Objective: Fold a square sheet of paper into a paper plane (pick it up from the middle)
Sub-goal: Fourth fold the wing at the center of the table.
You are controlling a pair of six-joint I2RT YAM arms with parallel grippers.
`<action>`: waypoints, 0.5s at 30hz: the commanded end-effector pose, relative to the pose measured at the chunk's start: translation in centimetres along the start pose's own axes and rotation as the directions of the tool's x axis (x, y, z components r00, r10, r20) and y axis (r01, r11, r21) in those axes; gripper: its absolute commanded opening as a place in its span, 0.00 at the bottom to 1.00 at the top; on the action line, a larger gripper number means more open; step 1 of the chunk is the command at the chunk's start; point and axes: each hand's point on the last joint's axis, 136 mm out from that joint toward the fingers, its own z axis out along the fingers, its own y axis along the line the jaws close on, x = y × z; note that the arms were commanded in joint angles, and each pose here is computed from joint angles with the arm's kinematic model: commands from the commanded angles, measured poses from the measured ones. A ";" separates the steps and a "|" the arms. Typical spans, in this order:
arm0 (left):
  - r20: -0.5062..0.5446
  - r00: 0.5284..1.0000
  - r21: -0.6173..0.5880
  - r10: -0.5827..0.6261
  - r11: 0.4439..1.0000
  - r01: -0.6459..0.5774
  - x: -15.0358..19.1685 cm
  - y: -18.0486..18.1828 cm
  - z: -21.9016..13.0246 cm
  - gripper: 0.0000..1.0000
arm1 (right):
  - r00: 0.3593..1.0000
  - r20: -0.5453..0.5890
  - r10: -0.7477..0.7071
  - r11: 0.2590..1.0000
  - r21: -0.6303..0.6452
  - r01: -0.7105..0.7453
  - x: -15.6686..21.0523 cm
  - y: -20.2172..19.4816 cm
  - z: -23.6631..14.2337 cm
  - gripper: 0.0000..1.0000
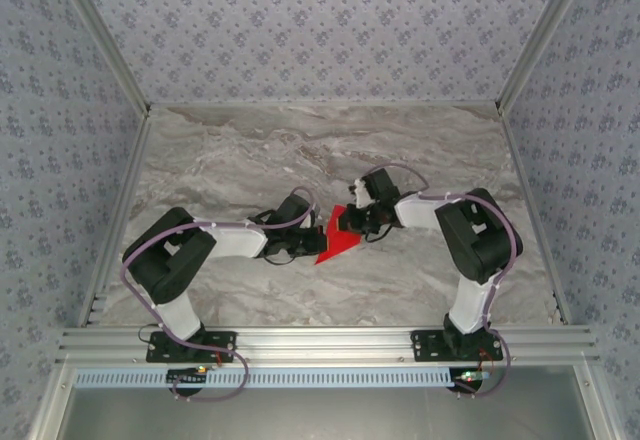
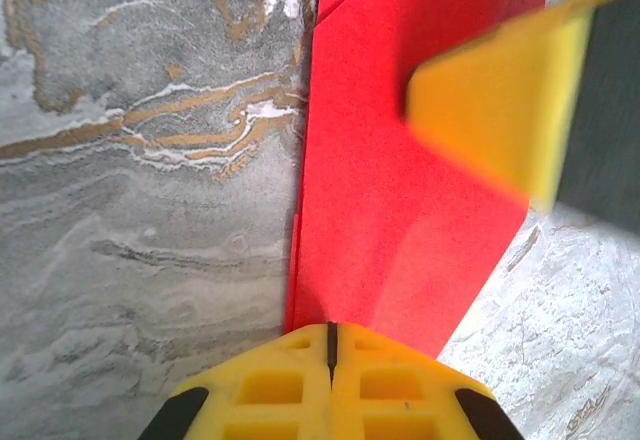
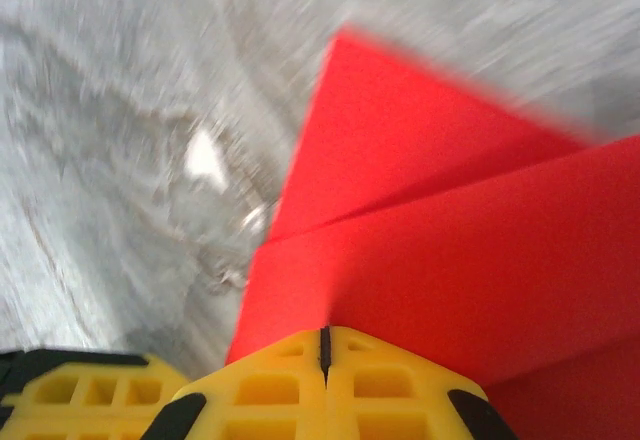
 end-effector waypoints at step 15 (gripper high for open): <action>-0.143 0.988 -0.197 -0.064 0.980 0.035 4.2 5.3 0.7 0.00 | 0.975 0.220 0.026 0.994 0.100 -0.049 -5.6 -2.2 -6.6 0.00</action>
